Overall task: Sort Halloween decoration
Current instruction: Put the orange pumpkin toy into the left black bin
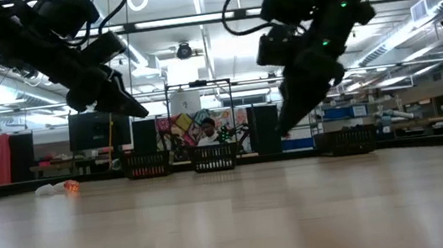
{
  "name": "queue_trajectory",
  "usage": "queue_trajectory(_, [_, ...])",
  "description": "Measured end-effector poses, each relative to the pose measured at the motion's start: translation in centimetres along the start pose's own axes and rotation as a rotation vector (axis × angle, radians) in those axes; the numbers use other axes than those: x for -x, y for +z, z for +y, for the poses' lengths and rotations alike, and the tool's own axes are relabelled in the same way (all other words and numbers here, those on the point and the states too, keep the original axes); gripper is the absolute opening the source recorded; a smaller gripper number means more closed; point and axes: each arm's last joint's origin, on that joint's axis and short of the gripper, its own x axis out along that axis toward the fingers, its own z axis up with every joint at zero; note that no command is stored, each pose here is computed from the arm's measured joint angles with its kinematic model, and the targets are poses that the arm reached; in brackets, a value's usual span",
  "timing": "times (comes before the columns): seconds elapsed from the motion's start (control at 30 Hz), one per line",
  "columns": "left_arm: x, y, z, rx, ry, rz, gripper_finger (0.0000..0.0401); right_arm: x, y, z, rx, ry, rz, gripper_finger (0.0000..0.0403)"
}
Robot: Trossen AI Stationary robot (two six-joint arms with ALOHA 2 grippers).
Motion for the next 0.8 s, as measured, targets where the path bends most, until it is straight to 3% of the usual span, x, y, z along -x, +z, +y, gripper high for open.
queue_trajectory(0.37, [0.4, -0.7, -0.3, 0.064, -0.023, 0.072, 0.0096, -5.0, 8.2, -1.6, 0.099, -0.035, -0.095, 0.0105])
queue_trajectory(0.8, [5.0, -0.3, 0.9, 0.104, 0.027, -0.028, 0.0095, -9.1, 15.5, -5.5, 0.118, -0.146, -0.297, 0.0105])
